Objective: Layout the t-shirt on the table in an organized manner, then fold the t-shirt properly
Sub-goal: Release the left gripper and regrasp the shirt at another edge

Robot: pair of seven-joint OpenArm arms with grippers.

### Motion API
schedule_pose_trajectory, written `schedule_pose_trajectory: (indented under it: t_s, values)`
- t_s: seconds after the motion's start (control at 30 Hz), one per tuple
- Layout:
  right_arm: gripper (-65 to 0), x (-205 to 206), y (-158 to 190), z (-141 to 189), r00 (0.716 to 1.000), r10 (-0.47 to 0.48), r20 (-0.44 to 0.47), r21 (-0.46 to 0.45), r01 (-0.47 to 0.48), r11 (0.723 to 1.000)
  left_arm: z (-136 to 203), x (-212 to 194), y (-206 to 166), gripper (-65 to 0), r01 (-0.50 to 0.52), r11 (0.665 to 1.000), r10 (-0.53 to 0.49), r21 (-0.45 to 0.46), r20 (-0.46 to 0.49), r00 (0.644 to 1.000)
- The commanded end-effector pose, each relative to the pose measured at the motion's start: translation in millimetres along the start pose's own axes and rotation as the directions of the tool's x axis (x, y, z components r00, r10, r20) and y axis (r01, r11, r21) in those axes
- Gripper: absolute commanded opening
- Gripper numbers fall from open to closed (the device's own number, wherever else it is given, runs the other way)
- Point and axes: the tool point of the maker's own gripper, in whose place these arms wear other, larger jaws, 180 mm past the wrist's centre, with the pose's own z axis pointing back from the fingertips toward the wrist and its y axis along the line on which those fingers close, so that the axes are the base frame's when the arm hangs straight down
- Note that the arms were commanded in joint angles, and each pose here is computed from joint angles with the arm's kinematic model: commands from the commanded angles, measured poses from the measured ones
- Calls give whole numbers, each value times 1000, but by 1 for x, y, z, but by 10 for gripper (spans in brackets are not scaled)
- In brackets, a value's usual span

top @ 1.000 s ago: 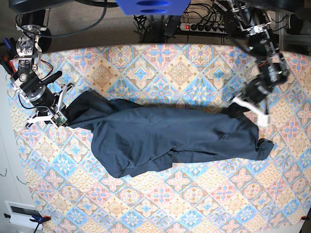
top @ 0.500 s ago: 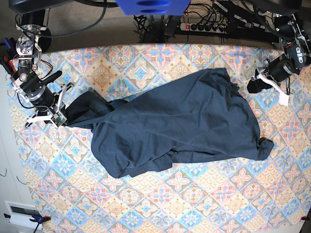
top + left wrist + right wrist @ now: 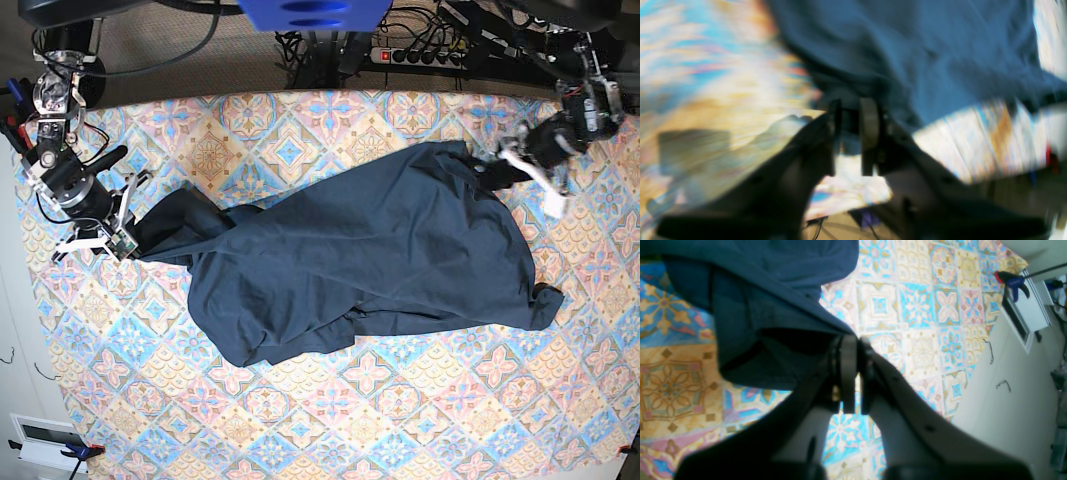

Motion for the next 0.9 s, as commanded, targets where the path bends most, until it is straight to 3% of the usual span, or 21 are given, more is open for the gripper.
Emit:
schedule_pose_trajectory:
  t_s: [0.0, 0.1, 0.17, 0.5, 0.6, 0.67, 0.83, 0.87]
  values:
    - [-647, 9, -11, 4, 999, 13, 31, -28, -12, 1000, 1, 6, -7, -422, 29, 999, -29, -15, 11, 1000]
    - [-647, 8, -10, 5, 1000, 13, 29, -25, -12, 1000, -6, -2, -16, -284, 35, 998, -35, -43, -12, 999]
    - [-647, 8, -10, 5, 1000, 13, 29, -25, -12, 1000, -13, -8, -26, -233, 26, 997, -28, -73, -23, 999]
    - [-647, 8, -10, 5, 1000, 13, 29, -25, -12, 1000, -21, -11, -26, -231, 28, 999, -29, -44, -20, 999]
    - [-647, 9, -12, 4, 999, 13, 32, -29, -13, 1000, -35, -14, -34, -238, 78, 997, -79, -25, -43, 996]
    - [-647, 10, -12, 4, 999, 14, 33, -30, -13, 999, -45, -25, -40, -308, 130, 991, -131, -20, -87, 988]
    - [-647, 10, -12, 5, 999, 15, 34, -30, -14, 999, -53, -33, -38, -650, 215, 976, -209, 28, -135, 969]
    - [-647, 10, -12, 5, 999, 15, 34, -30, -14, 999, -53, -33, -37, -650, 215, 976, -209, 30, -138, 968]
